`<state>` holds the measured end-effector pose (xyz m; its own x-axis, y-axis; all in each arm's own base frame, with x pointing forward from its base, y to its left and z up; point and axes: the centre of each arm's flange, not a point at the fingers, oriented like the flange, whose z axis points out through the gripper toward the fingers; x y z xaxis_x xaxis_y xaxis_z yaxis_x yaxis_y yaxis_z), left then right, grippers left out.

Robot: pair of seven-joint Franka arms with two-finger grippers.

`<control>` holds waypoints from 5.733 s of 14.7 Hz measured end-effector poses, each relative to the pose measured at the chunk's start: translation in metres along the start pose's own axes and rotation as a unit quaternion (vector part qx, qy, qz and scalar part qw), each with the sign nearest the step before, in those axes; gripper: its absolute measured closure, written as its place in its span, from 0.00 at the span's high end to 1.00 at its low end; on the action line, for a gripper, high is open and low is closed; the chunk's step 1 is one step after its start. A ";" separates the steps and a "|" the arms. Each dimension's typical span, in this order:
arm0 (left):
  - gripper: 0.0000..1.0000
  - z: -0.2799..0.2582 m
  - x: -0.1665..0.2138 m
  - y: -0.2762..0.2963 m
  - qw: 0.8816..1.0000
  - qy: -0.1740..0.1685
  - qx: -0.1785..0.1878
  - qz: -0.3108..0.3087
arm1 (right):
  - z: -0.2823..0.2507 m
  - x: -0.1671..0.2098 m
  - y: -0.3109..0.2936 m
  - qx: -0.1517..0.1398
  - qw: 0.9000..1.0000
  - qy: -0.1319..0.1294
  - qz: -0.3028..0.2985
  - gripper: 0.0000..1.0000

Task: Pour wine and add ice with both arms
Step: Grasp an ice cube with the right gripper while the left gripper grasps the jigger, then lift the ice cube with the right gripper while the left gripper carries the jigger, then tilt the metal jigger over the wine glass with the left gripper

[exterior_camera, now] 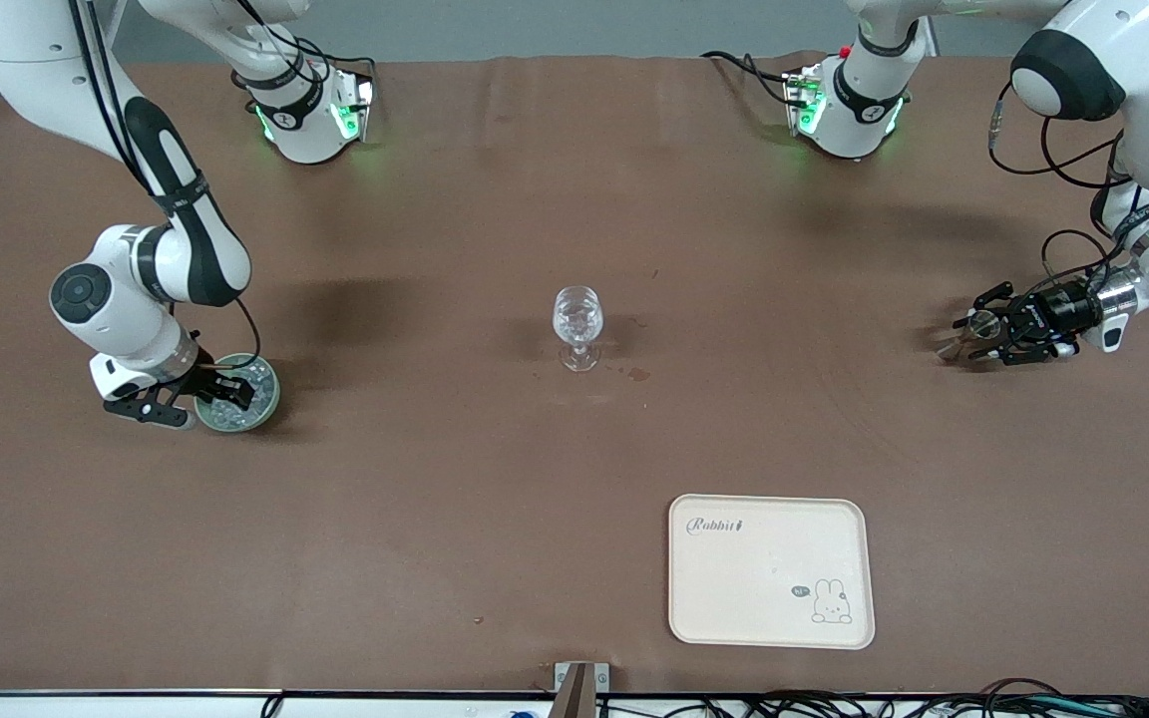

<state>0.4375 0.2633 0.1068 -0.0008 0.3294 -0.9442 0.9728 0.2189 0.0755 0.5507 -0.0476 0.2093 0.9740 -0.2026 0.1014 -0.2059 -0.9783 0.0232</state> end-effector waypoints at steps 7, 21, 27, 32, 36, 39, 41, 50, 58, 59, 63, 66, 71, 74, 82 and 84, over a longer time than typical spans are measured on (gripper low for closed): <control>0.59 0.003 0.003 -0.001 1.000 -0.004 0.000 -0.003 | 0.002 -0.002 0.000 0.000 1.000 -0.002 0.001 0.32; 0.22 0.021 -0.050 0.017 0.992 -0.116 0.032 0.022 | -0.010 0.011 -0.003 -0.008 0.998 -0.064 0.002 0.28; 0.22 0.051 -0.146 0.055 0.985 -0.150 0.079 0.035 | -0.057 0.047 -0.009 -0.012 0.995 -0.100 0.001 0.28; 0.22 0.080 -0.202 0.058 0.976 -0.153 0.148 0.045 | -0.129 0.073 -0.010 -0.006 0.997 -0.076 0.003 0.28; 0.22 0.125 -0.241 0.071 0.976 -0.127 0.173 0.039 | -0.221 0.083 -0.004 0.001 0.999 -0.052 0.008 0.28; 0.22 0.179 -0.274 0.078 0.976 -0.099 0.191 0.043 | -0.308 0.084 0.000 0.006 0.999 -0.041 0.009 0.28; 0.22 0.216 -0.293 0.076 0.974 -0.083 0.206 0.036 | -0.357 0.080 0.003 0.008 0.999 -0.034 0.010 0.28; 0.22 0.326 -0.340 0.070 0.976 -0.017 0.215 -0.003 | -0.442 0.067 0.014 0.011 1.000 -0.025 0.016 0.28; 0.22 0.432 -0.362 0.021 0.969 0.031 0.245 0.017 | -0.443 0.066 0.014 0.012 0.999 -0.027 0.016 0.28; 0.22 0.439 -0.362 0.018 0.969 0.036 0.245 0.020 | -0.443 0.066 0.014 0.012 0.999 -0.027 0.016 0.28; 0.22 0.473 -0.367 -0.001 0.969 0.069 0.235 0.032 | -0.443 0.066 0.013 0.018 0.999 -0.028 0.016 0.28; 0.22 0.500 -0.373 -0.018 0.969 0.094 0.228 0.037 | -0.443 0.066 0.012 0.018 0.999 -0.028 0.016 0.28; 0.22 0.525 -0.368 -0.026 0.964 0.114 0.237 0.047 | -0.443 0.066 0.012 0.018 0.999 -0.028 0.015 0.28; 0.22 0.526 -0.370 -0.026 0.955 0.134 0.253 0.076 | -0.443 0.066 0.012 0.018 0.999 -0.028 0.015 0.28; 0.22 0.526 -0.391 -0.013 0.940 0.186 0.265 0.109 | -0.443 0.066 0.010 0.025 0.999 -0.028 0.014 0.28; 0.22 0.530 -0.399 -0.015 0.935 0.202 0.269 0.112 | -0.443 0.066 0.009 0.026 0.999 -0.028 0.014 0.28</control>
<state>0.5459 -0.3581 0.3121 0.2358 0.6562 -0.7168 0.9346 -0.3553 -0.0178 0.5710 -0.0509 0.6572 0.9720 -0.2306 0.0455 -0.2293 -0.9728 -0.0315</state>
